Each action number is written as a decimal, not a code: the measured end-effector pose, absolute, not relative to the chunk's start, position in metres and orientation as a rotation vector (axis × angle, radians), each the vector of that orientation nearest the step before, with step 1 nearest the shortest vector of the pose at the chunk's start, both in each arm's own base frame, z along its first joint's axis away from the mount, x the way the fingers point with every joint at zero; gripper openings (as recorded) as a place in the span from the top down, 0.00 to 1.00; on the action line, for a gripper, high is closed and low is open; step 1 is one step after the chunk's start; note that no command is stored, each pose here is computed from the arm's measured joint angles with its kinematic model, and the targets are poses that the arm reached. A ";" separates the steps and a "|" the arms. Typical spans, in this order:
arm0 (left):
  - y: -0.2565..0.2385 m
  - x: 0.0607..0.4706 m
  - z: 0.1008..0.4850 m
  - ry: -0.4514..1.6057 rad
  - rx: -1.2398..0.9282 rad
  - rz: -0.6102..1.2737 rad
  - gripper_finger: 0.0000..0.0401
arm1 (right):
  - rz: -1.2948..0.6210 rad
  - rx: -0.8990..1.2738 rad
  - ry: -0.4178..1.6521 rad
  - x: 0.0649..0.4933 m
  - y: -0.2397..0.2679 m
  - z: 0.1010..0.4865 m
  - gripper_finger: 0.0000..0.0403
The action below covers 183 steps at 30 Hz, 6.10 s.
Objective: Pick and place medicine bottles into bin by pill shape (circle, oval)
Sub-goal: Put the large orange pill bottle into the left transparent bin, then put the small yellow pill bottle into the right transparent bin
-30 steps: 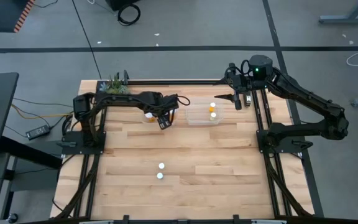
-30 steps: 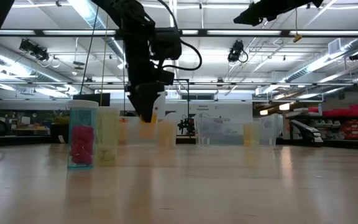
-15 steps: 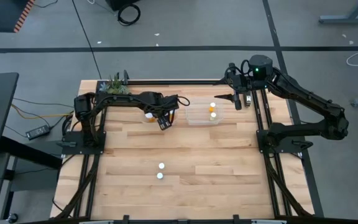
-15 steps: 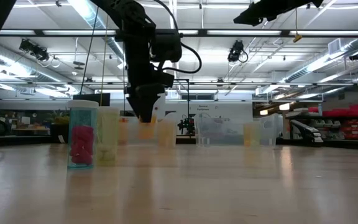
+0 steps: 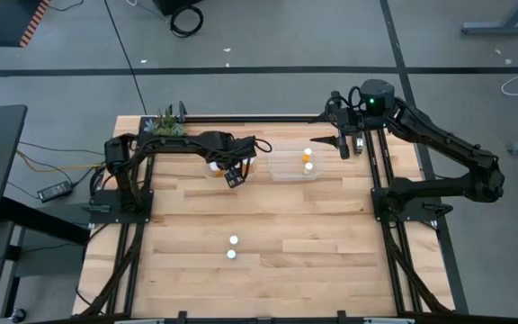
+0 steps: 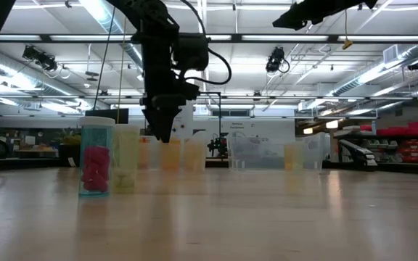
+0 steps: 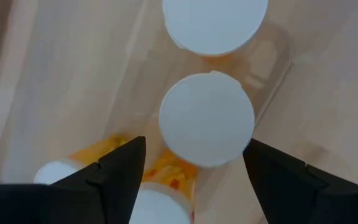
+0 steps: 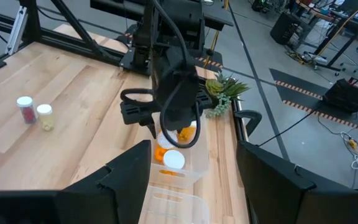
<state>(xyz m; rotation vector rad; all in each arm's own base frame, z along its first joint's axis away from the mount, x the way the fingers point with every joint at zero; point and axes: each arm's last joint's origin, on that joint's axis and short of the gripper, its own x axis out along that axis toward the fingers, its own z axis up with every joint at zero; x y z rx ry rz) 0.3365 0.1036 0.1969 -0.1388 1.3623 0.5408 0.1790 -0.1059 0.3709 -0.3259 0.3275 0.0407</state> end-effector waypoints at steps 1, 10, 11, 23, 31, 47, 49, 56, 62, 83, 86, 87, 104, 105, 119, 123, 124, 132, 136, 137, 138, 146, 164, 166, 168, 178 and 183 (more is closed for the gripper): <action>0.103 0.336 0.199 1.353 -0.139 0.542 0.30 | 0.041 -0.326 0.327 0.179 -0.106 0.371 0.39; 0.096 0.320 0.229 1.318 -0.163 0.560 0.29 | 0.042 -0.324 0.330 0.180 -0.107 0.370 0.39; 0.094 0.318 0.234 1.303 -0.165 0.561 0.29 | 0.043 -0.322 0.334 0.181 -0.107 0.369 0.39; 0.031 0.303 0.286 1.103 -0.156 0.478 0.37 | 0.043 -0.323 0.339 0.191 -0.114 0.364 0.39; -0.033 0.297 0.249 1.066 -0.053 0.398 0.44 | 0.102 -0.299 0.317 0.196 -0.113 0.363 0.39; -0.071 0.278 0.205 0.981 0.096 0.265 0.59 | 0.278 -0.322 0.230 0.241 -0.084 0.357 0.39; -0.071 0.275 0.204 0.977 0.119 0.249 0.60 | 0.312 -0.329 0.224 0.249 -0.077 0.354 0.39; -0.082 0.257 0.202 0.925 0.118 0.168 0.64 | 0.384 -0.330 0.172 0.265 -0.053 0.354 0.39; -0.093 0.252 0.189 0.945 0.050 0.091 0.64 | 0.351 -0.304 0.169 0.267 -0.037 0.358 0.39; -0.092 0.251 0.150 0.895 -0.101 0.004 0.41 | 0.256 -0.325 0.195 0.268 -0.024 0.358 0.39; -0.093 0.253 0.143 0.914 -0.092 -0.002 0.38 | 0.256 -0.325 0.195 0.268 -0.024 0.358 0.39; -0.094 0.255 0.141 0.911 -0.092 -0.004 0.38 | 0.257 -0.325 0.195 0.268 -0.024 0.358 0.39; -0.098 0.261 0.140 0.874 -0.093 -0.080 0.37 | 0.258 -0.325 0.195 0.268 -0.024 0.358 0.39; -0.098 0.261 0.140 0.864 -0.091 -0.084 0.37 | 0.258 -0.325 0.195 0.268 -0.024 0.358 0.39; -0.100 0.266 0.145 0.799 -0.059 -0.118 0.43 | 0.258 -0.326 0.194 0.268 -0.024 0.359 0.39; -0.100 0.267 0.146 0.782 -0.040 -0.130 0.47 | 0.258 -0.326 0.193 0.268 -0.024 0.359 0.39; -0.100 0.267 0.146 0.774 -0.037 -0.134 0.48 | 0.258 -0.326 0.193 0.268 -0.024 0.359 0.39; -0.092 0.273 0.149 0.739 -0.023 -0.116 0.61 | 0.194 -0.336 0.204 0.269 -0.025 0.359 0.39; -0.086 0.275 0.149 0.726 -0.010 -0.105 0.67 | 0.189 -0.336 0.204 0.269 -0.026 0.359 0.39; -0.084 0.276 0.150 0.722 -0.008 -0.103 0.68 | 0.189 -0.336 0.204 0.269 -0.026 0.359 0.39; -0.083 0.277 0.150 0.720 -0.009 -0.103 0.68 | 0.189 -0.336 0.204 0.269 -0.026 0.359 0.39; -0.083 0.278 0.151 0.712 -0.018 -0.124 0.63 | 0.189 -0.343 0.204 0.269 -0.026 0.359 0.39; -0.015 0.310 0.181 0.475 0.166 0.093 0.64 | -0.131 -0.433 0.218 0.266 -0.035 0.366 0.39; -0.003 0.316 0.190 0.447 0.165 0.131 0.65 | -0.170 -0.454 0.216 0.260 -0.036 0.371 0.39; 0.008 0.321 0.198 0.421 0.159 0.168 0.67 | -0.192 -0.458 0.189 0.253 -0.038 0.379 0.39; 0.044 0.348 0.234 0.322 0.167 0.244 0.64 | -0.260 -0.459 0.099 0.202 -0.040 0.409 0.39; 0.049 0.375 0.239 0.330 0.213 0.242 0.66 | -0.275 -0.457 0.123 0.192 -0.044 0.410 0.39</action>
